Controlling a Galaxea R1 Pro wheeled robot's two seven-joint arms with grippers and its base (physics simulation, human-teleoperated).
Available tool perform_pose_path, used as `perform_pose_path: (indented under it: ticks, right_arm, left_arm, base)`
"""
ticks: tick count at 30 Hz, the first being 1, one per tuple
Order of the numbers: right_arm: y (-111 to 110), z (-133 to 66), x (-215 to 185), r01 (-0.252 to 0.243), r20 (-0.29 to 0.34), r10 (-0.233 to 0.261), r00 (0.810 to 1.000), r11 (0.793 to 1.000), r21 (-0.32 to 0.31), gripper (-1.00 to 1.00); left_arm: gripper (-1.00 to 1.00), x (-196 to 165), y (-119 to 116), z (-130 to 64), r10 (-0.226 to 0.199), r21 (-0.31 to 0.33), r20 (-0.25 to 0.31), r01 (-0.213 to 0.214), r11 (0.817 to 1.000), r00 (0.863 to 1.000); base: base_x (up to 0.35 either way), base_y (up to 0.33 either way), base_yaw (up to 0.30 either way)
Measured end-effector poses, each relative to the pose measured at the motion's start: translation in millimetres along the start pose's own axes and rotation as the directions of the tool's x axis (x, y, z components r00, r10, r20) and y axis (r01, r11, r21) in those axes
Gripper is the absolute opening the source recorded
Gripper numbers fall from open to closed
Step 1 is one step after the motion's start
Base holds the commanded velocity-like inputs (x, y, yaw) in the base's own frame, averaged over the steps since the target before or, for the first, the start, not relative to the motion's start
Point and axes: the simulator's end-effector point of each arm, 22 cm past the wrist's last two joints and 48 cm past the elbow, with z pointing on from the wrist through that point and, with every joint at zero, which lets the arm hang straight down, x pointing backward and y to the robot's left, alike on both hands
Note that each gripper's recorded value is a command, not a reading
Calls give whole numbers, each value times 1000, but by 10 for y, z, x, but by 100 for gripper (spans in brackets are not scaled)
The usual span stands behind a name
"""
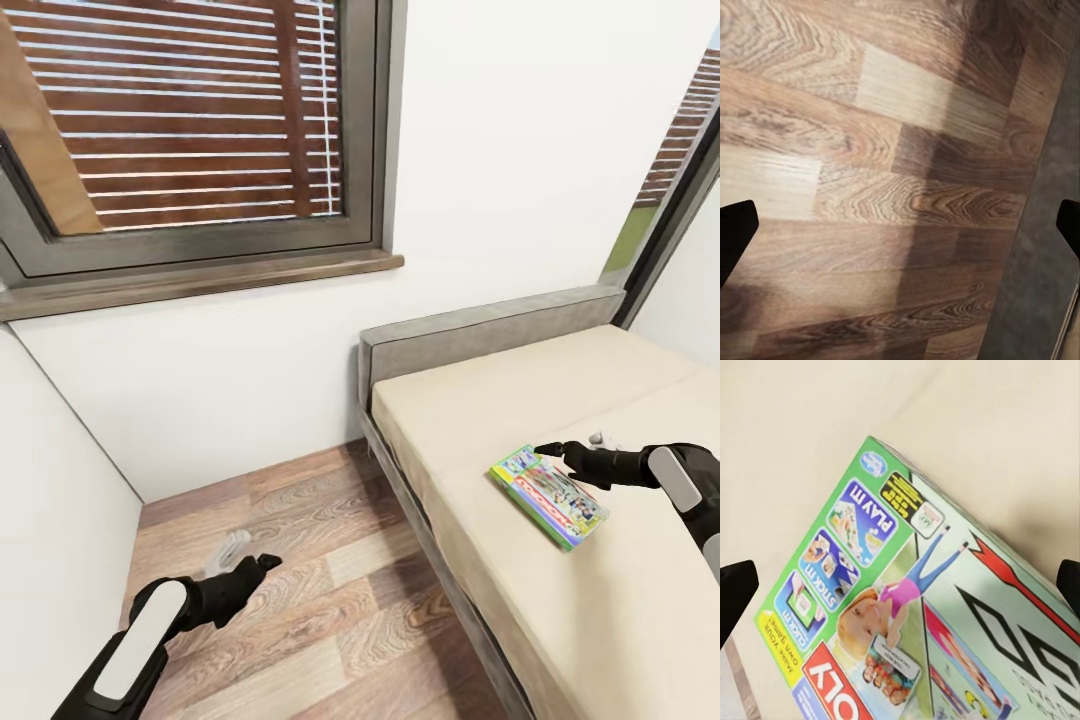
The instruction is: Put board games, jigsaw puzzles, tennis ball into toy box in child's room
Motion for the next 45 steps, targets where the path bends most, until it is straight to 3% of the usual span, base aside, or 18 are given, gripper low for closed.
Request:
perform_pose_path:
  ticks: [25, 45]
  right_arm:
    - [-3, 2, 4, 0, -1, 0, 1000, 1000, 1, 100]
    - [10, 8, 13, 3, -3, -3, 1000, 1000, -1, 100]
  left_arm:
    - [100, 174, 200, 113, -7, -43, -32, 5, 999, 999]
    - [100, 185, 223, 122, -7, -45, -34, 6, 999, 999]
  base:
    - [-32, -14, 5]
    - [-75, -41, 12]
